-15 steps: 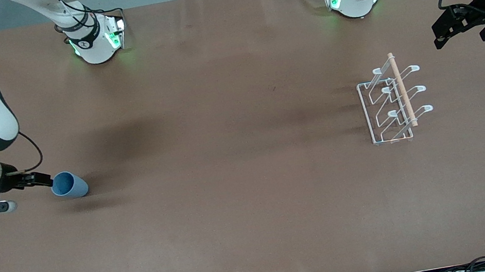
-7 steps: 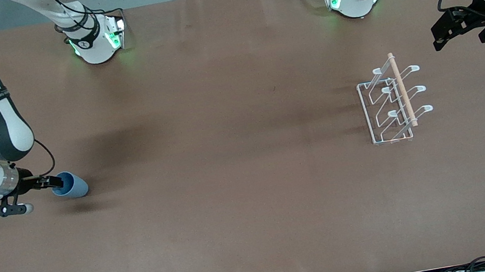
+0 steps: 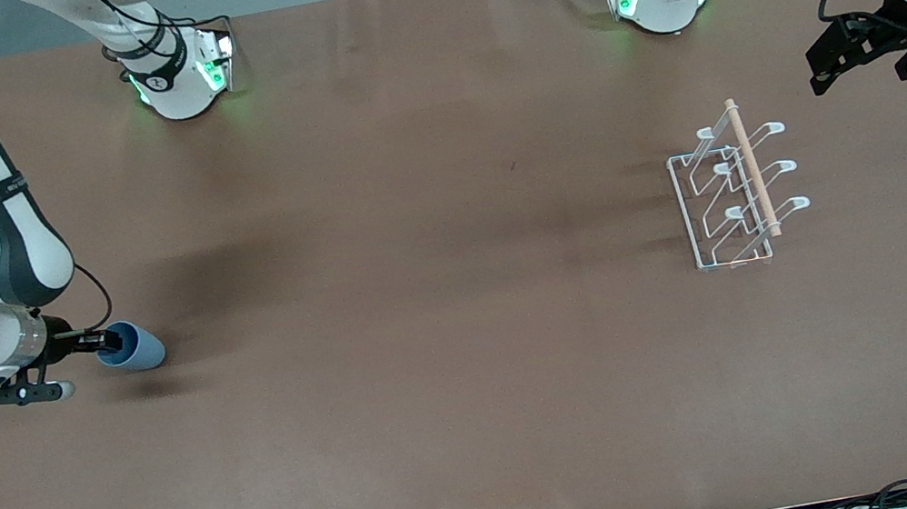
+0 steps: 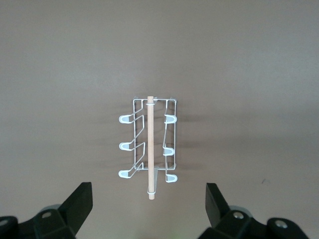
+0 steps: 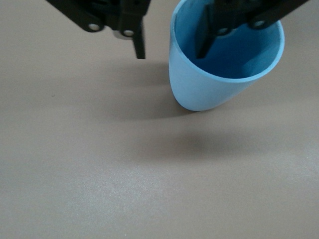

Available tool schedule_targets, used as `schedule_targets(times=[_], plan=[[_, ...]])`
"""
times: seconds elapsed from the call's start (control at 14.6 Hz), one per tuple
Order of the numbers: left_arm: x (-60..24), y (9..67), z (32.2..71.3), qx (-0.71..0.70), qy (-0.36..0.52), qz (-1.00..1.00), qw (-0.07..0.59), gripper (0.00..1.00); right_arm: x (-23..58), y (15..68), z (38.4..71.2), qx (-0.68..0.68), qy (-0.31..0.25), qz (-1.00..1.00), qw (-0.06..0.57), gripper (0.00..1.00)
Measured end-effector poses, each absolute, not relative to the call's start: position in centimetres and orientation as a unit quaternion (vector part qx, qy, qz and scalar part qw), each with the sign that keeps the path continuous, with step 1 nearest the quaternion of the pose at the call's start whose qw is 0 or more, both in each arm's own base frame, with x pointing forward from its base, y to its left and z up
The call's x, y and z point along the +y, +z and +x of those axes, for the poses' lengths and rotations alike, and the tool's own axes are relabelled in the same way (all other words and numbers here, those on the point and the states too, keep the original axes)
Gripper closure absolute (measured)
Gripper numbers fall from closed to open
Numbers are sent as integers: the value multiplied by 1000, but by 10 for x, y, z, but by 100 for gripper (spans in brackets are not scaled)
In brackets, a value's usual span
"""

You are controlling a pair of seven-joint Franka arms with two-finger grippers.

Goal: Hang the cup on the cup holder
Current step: 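Close the right gripper on the blue cup's rim, then lift the blue cup with the right gripper while the left gripper approaches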

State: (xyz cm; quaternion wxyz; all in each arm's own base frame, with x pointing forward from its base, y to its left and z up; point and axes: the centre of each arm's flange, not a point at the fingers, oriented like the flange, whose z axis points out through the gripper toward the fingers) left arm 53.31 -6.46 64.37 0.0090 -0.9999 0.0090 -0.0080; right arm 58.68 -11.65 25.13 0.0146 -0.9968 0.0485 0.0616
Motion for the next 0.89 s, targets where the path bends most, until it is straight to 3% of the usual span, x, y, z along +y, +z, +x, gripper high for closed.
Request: schedule_targets(times=[0.21, 0.55, 0.89], plan=[[-65, 644, 533, 9, -8, -1000, 9, 0, -114, 251, 587, 47, 62, -997, 15, 88], [-64, 642, 534, 8, -6, -1000, 9, 0, -102, 268, 591, 37, 76, -996, 20, 95], [-63, 641, 535, 8, -6, -1000, 9, 0, -38, 379, 604, 3, 51, -997, 56, 95]])
